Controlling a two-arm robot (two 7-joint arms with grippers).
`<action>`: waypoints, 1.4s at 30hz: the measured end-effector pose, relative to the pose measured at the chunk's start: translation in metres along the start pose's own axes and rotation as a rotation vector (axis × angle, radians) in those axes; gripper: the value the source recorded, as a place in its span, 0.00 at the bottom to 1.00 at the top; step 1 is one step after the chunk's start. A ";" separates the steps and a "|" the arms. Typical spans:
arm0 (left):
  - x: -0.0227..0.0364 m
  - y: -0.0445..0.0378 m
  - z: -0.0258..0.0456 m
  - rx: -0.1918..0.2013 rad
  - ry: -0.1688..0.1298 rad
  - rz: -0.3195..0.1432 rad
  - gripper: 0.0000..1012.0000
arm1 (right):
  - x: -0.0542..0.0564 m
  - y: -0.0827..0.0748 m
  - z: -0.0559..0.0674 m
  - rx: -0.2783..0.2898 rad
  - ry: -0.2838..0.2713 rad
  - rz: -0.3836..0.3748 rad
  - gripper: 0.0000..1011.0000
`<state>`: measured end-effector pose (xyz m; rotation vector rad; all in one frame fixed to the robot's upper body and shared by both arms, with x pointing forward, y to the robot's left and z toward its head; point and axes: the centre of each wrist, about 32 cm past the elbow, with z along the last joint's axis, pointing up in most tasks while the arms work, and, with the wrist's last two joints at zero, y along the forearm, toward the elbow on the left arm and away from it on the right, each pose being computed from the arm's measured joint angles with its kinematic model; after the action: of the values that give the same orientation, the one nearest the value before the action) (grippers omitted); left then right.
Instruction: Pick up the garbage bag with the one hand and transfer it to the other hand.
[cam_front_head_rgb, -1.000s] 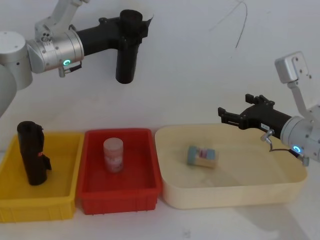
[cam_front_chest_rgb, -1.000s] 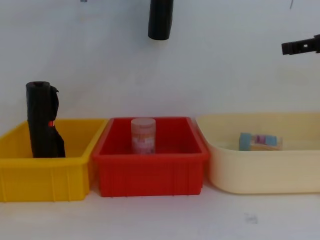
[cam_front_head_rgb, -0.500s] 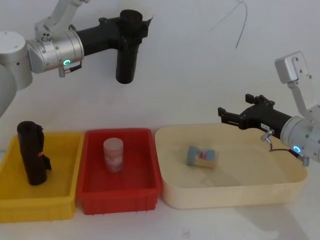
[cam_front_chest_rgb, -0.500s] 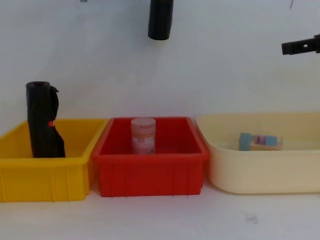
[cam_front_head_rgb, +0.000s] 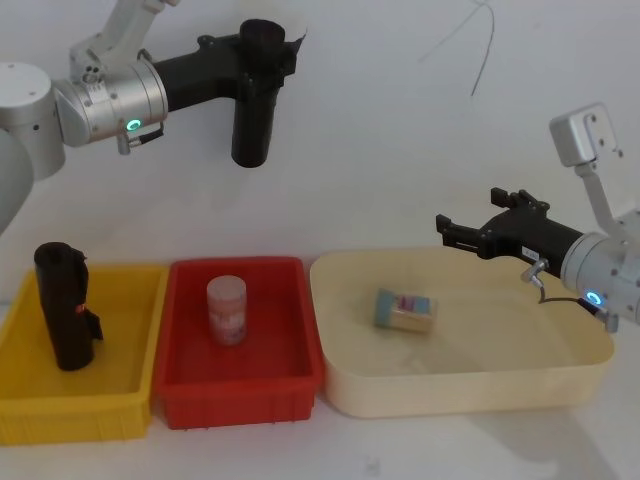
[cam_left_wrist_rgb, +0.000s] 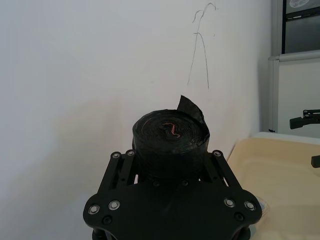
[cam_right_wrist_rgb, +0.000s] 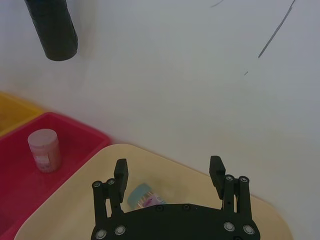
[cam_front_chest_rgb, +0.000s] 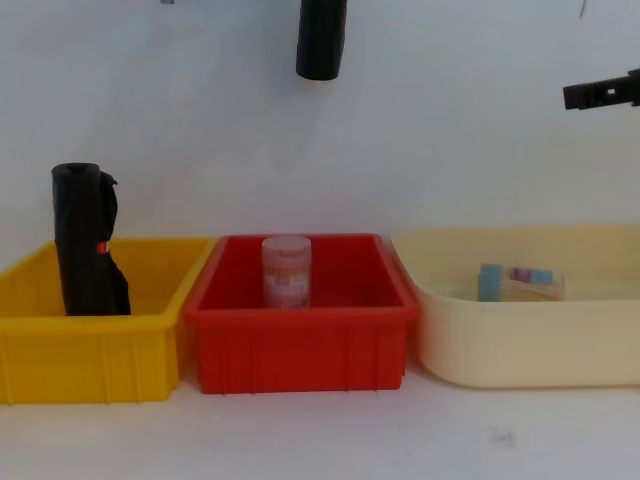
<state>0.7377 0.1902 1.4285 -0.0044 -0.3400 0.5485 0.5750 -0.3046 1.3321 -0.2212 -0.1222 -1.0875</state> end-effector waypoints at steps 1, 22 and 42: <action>0.0000 0.0000 0.0000 0.000 0.000 0.000 0.48 | 0.000 0.000 0.000 0.000 0.000 0.000 0.99; 0.0000 0.0000 0.0000 0.000 0.000 0.000 0.48 | 0.000 0.000 0.000 0.000 0.000 0.000 0.99; 0.0000 0.0000 0.0000 0.000 0.000 0.000 0.48 | 0.000 0.000 0.000 0.001 -0.001 0.000 0.99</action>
<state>0.7377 0.1902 1.4285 -0.0044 -0.3400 0.5484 0.5752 -0.3044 1.3325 -0.2206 -0.1240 -1.0869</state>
